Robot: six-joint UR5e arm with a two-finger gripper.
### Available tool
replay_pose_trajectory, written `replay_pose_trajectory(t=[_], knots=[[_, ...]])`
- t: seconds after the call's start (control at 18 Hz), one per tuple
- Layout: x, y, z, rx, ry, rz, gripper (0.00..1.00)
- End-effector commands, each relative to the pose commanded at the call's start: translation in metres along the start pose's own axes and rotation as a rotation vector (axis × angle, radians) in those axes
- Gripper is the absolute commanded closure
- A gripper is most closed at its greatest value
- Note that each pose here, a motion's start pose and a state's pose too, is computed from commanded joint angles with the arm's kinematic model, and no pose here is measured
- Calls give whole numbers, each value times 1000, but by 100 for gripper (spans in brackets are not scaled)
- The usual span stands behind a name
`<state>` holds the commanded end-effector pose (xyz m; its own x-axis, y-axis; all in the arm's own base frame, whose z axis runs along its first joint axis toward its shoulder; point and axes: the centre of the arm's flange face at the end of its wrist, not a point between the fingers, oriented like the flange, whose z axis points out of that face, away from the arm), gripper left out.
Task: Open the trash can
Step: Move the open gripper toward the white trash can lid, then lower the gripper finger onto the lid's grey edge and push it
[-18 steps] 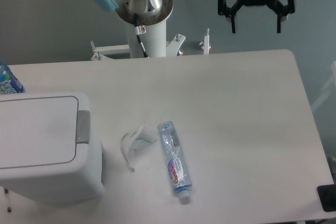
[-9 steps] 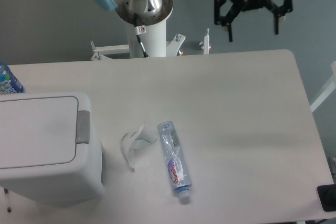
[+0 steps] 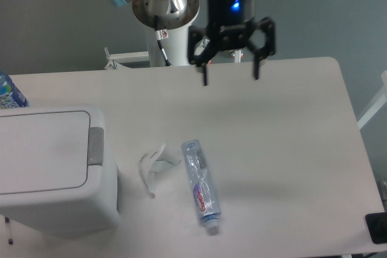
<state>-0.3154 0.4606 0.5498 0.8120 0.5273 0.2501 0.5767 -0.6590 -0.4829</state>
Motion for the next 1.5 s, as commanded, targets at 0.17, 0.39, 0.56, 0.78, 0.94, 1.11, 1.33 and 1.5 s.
replay_pose_trajectory(t=[0.17, 0.39, 0.56, 0.78, 0.94, 1.11, 1.33, 1.5], knots=[[30, 1, 27, -39, 41, 40, 0], [51, -1, 42, -48, 63, 75, 0], [64, -6, 62, -23, 74, 112, 0], [72, -4, 78, -41, 84, 127, 0], [79, 0, 89, -61, 92, 135, 0], [78, 1, 92, -67, 93, 135, 0], [82, 1, 98, -75, 98, 140, 0], [86, 2, 100, -79, 101, 146, 0]])
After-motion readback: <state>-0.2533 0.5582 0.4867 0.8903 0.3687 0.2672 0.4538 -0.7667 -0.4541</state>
